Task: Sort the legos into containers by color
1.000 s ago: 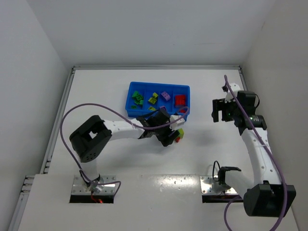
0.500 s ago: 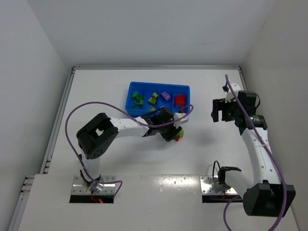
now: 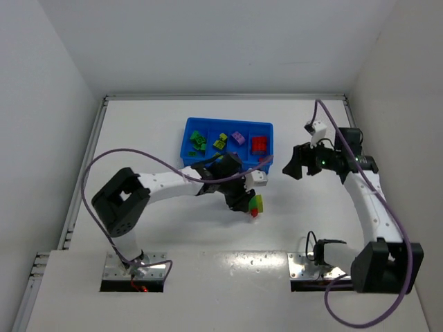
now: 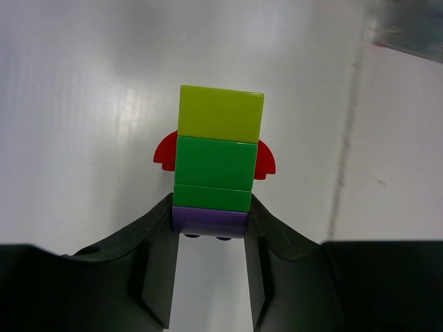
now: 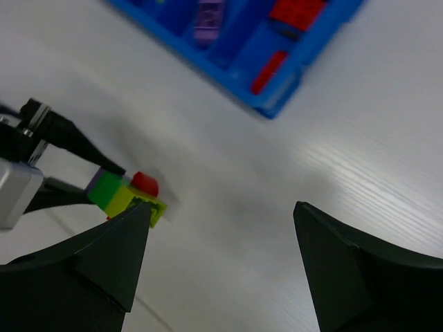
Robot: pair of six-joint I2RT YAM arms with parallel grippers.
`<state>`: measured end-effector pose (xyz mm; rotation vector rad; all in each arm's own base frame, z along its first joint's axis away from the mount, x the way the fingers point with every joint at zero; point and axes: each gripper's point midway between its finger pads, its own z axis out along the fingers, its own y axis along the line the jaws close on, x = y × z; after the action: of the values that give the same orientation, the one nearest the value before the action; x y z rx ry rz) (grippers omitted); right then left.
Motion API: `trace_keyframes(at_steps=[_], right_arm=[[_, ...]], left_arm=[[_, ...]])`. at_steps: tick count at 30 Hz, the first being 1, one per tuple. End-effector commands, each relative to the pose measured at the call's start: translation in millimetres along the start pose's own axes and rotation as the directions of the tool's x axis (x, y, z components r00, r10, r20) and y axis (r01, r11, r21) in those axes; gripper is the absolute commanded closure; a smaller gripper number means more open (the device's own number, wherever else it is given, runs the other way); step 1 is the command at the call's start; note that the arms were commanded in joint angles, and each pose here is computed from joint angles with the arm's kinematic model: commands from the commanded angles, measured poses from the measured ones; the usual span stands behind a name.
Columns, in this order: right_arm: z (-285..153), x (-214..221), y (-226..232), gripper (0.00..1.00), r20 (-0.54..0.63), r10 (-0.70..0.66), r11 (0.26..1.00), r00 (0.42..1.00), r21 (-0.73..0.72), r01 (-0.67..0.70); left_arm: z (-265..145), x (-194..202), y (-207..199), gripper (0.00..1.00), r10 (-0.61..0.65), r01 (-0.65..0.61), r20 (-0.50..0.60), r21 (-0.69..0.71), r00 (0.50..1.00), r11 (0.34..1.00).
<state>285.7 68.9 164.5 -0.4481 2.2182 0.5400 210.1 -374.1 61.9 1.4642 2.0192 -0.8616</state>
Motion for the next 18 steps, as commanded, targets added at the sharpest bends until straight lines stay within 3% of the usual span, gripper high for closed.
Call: trace_keyframes(at_steps=[1,3,5,9,18], right_arm=[[0,-27,70,0.16,0.067,-0.042,0.895,0.997,-0.442,0.067],[-1,-34,86,0.16,0.047,-0.068,0.835,0.997,-0.544,0.083],[1,-39,104,0.16,0.022,-0.063,0.742,0.998,-0.668,0.061],[13,-48,124,0.17,0.027,-0.106,0.656,0.994,-0.750,0.090],[44,-52,190,0.21,0.096,-0.304,0.547,0.948,-0.797,0.256]], left_arm=[[-60,-17,-44,0.93,0.058,-0.075,0.074,0.255,0.996,0.964],[-90,-25,-40,0.92,0.060,-0.083,0.091,0.276,0.994,0.958],[-121,-12,-48,0.91,0.069,-0.078,0.038,0.329,0.997,0.941],[-149,-12,-38,0.91,0.061,-0.073,0.047,0.297,0.997,0.952],[-190,-17,-8,0.85,-0.071,0.030,0.145,0.264,0.987,0.964]])
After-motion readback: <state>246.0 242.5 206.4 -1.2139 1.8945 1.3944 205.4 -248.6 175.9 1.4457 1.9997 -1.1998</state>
